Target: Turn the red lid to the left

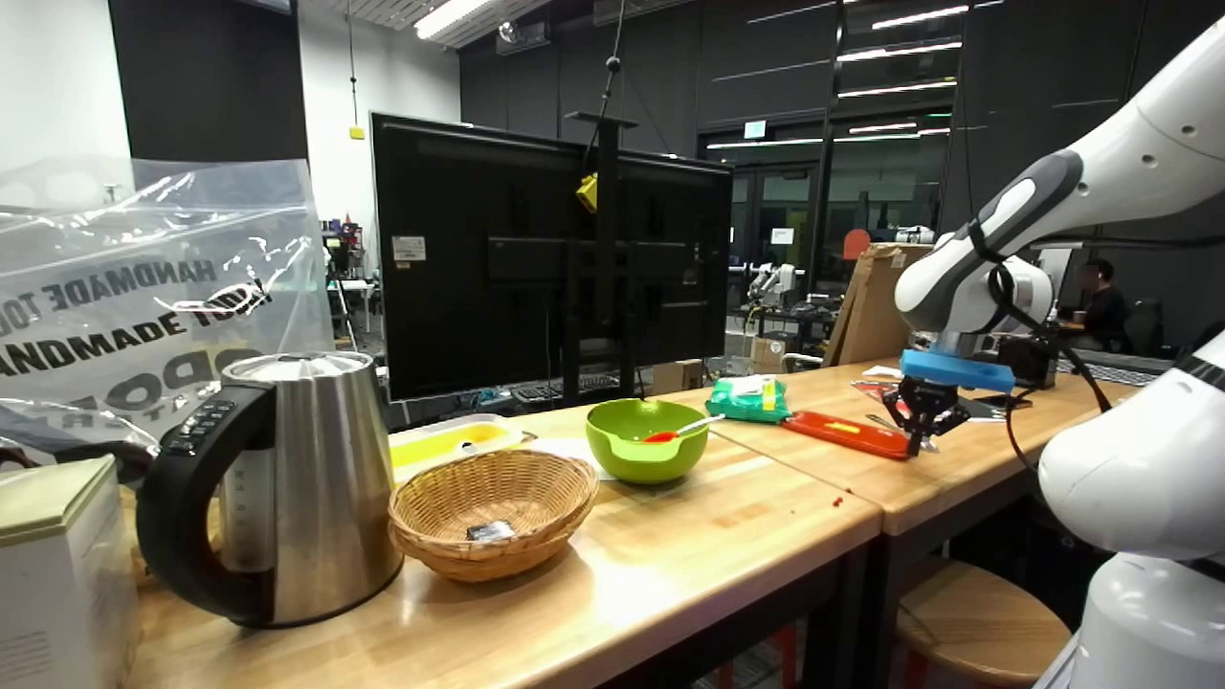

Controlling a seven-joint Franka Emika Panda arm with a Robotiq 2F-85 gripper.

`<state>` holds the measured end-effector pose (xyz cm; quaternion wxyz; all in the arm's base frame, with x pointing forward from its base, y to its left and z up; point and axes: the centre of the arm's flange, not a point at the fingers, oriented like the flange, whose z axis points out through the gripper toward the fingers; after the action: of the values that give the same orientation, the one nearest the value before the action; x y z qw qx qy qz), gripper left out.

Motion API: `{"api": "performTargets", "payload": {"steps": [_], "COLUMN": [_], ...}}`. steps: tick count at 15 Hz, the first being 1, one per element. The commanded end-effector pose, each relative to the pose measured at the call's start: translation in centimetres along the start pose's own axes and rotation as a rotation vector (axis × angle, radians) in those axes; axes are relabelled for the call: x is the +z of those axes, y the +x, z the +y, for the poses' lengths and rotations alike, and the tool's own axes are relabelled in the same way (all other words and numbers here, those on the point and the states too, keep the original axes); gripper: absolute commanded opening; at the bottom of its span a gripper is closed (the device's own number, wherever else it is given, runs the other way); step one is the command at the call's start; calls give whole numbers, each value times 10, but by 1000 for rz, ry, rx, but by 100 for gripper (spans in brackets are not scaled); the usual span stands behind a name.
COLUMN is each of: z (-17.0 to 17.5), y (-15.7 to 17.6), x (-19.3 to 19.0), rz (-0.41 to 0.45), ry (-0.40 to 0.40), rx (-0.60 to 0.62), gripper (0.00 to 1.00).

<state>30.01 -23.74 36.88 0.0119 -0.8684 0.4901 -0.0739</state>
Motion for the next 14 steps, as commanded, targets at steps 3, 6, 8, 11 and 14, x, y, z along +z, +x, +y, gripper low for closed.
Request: {"api": "performTargets", "payload": {"steps": [3,6,8,11,14], "z": [-1,-10,-17,-28,-38], "y": [5,-9,-17,-26,-32], "x": [-8,-6,-9,-19,-28], "rz": [17,18,30,63,87], "ry": [-16,-25,-38,-62,-68], "rx": [-24,-42,-54,-82,-108], "gripper": [0,0,0,0,0]}}
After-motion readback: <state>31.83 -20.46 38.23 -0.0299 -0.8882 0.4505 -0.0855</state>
